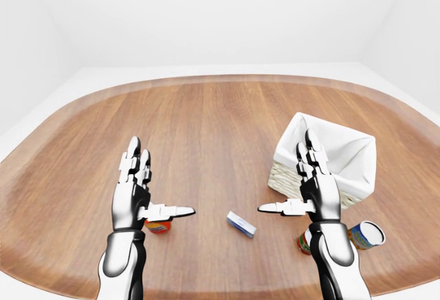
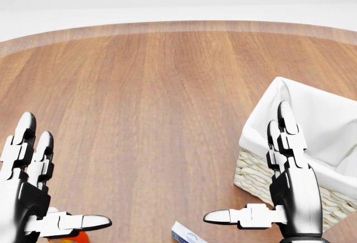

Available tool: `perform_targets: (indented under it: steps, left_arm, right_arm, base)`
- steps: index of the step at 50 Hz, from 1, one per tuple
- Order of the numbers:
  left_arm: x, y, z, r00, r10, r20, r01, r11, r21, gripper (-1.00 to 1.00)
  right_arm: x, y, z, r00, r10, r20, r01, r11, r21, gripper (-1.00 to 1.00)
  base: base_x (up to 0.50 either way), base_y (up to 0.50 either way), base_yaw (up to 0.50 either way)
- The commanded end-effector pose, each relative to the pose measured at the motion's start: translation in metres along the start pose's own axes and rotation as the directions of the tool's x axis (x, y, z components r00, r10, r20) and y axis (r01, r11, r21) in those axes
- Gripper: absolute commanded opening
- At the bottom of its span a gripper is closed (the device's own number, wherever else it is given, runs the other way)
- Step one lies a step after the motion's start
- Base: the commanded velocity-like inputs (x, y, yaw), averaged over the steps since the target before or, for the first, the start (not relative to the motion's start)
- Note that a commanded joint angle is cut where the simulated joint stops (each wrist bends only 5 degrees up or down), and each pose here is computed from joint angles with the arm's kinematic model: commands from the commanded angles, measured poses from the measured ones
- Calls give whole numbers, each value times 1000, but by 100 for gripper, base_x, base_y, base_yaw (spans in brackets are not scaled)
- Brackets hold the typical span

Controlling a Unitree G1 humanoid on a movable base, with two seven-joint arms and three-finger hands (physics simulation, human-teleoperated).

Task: Pick up the ketchup, and put it in the basket.

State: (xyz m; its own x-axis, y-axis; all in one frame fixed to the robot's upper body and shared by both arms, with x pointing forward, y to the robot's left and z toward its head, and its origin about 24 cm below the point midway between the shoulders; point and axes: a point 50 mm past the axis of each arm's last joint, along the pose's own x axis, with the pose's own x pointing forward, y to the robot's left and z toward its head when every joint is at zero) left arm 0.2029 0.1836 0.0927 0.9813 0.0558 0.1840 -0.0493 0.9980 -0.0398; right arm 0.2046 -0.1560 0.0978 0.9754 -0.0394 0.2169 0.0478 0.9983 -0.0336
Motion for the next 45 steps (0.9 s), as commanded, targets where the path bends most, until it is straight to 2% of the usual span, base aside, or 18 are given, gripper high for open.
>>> perform_targets:
  steps: [1,20,26,31,36,39,43,44,45]
  left_arm:
    - [-1,-1,-1,1000,-6,-8,6,1000,6,100]
    - [-2,0,1,1000,-5,-9,5,1000,10,100]
    - [-4,7,-5,999,26,-21,-25,999,25,100]
    - [-5,19,-10,996,80,-35,-77,994,77,100]
    - [-5,26,-14,994,100,-44,-96,991,95,100]
    - [-3,37,-20,988,143,-55,-135,982,134,100]
    - [-4,40,-29,986,153,-59,-143,977,155,100]
    - [-22,88,-124,819,378,-431,-205,895,396,100]
    - [-26,95,-137,773,415,-479,-199,876,439,100]
  right_arm:
    - [-1,0,-2,1000,1,-12,-1,1000,0,100]
    - [1,-2,-3,1000,3,-11,-3,1000,7,100]
    - [2,-3,-4,1000,-5,-12,5,1000,13,100]
    - [1,-5,-1,1000,-16,-7,16,1000,12,100]
    - [1,-5,-1,1000,-15,-9,16,1000,10,100]
    - [2,-5,-3,1000,-16,-17,17,1000,8,100]
    - [2,-5,-3,1000,-12,-18,12,1000,11,100]
    - [0,-5,-2,1000,-17,-12,17,1000,4,100]
    - [0,-4,-2,1000,-16,-12,16,1000,3,100]
  base:
    - [0,0,0]
    - [0,0,0]
    - [0,0,0]
    - [0,0,0]
    - [0,0,0]
    - [0,0,0]
    - [0,0,0]
    - [0,0,0]
    - [0,0,0]
